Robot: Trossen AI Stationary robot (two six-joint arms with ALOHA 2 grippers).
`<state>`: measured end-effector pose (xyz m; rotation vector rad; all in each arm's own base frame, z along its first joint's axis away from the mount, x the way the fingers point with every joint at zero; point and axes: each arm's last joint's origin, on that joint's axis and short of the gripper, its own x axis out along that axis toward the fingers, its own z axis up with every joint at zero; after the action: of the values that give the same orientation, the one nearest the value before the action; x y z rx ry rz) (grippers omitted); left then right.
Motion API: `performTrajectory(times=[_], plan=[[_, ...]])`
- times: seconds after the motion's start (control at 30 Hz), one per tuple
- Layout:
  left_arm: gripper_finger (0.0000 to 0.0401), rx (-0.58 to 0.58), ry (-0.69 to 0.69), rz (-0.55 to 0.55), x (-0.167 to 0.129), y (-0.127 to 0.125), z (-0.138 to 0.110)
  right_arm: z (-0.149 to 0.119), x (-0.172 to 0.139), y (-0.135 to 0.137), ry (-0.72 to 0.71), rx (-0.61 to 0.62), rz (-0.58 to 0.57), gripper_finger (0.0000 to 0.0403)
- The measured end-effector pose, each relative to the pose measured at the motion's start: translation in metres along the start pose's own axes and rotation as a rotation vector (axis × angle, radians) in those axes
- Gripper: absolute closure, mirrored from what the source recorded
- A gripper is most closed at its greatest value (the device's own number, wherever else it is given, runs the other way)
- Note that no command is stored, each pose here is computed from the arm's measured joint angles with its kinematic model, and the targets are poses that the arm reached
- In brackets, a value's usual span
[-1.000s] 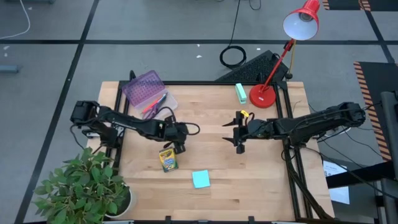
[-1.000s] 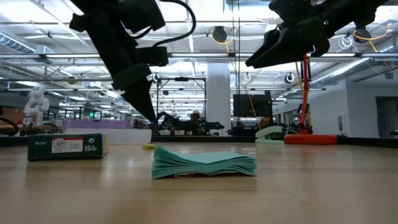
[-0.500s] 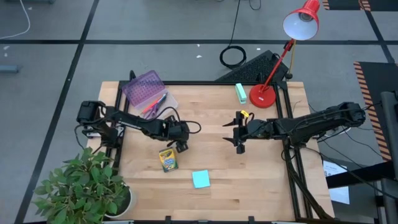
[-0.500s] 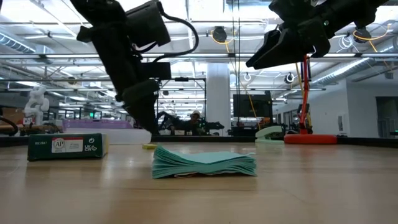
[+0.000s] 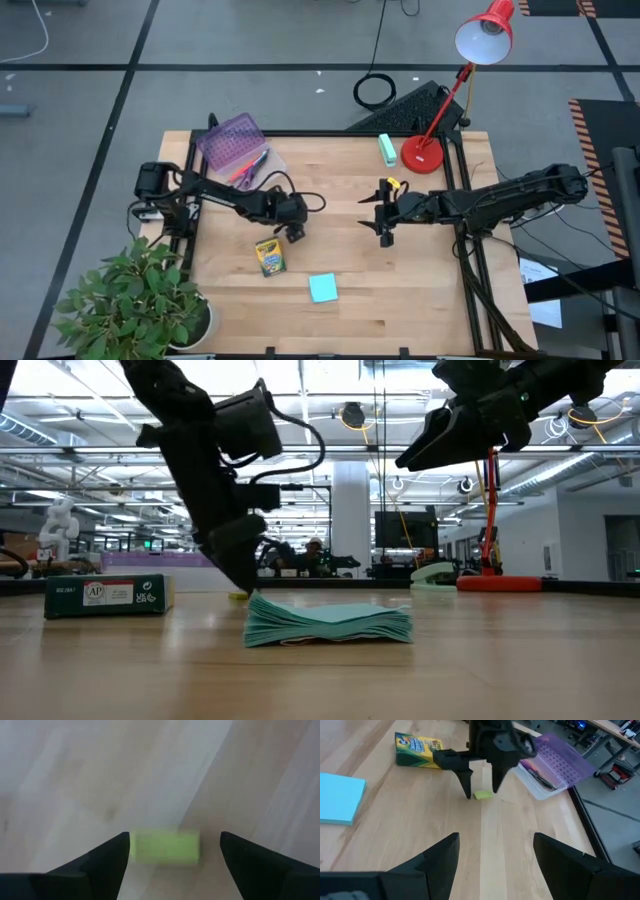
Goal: Pack school essentials
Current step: Put the yellow eraser into the purple supply box
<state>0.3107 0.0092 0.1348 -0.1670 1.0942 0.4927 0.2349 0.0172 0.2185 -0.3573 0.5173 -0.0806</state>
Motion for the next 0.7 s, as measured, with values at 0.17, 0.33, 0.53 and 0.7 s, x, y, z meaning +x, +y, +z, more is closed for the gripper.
performTrajectory(times=[0.17, 0.33, 0.53, 0.7], plan=[[0.0107, -0.026, 0.018, 0.002, 0.0036, 0.0054, 0.0007, 0.0007, 0.0003, -0.0015, -0.009, -0.003, -0.008, 0.0151], [0.0129, -0.042, 0.026, 0.011, 0.0052, 0.0101, 0.0017, -0.0001, 0.0009, -0.0043, -0.004, 0.003, -0.018, 0.0151], [0.0182, -0.056, 0.036, -0.007, 0.0057, 0.0113, 0.0019, -0.0001, 0.0010, -0.0045, -0.004, 0.009, -0.018, 0.0151], [0.0219, -0.056, 0.040, -0.016, 0.0054, 0.0109, 0.0018, -0.0006, 0.0010, -0.0044, 0.001, 0.009, -0.017, 0.0151]])
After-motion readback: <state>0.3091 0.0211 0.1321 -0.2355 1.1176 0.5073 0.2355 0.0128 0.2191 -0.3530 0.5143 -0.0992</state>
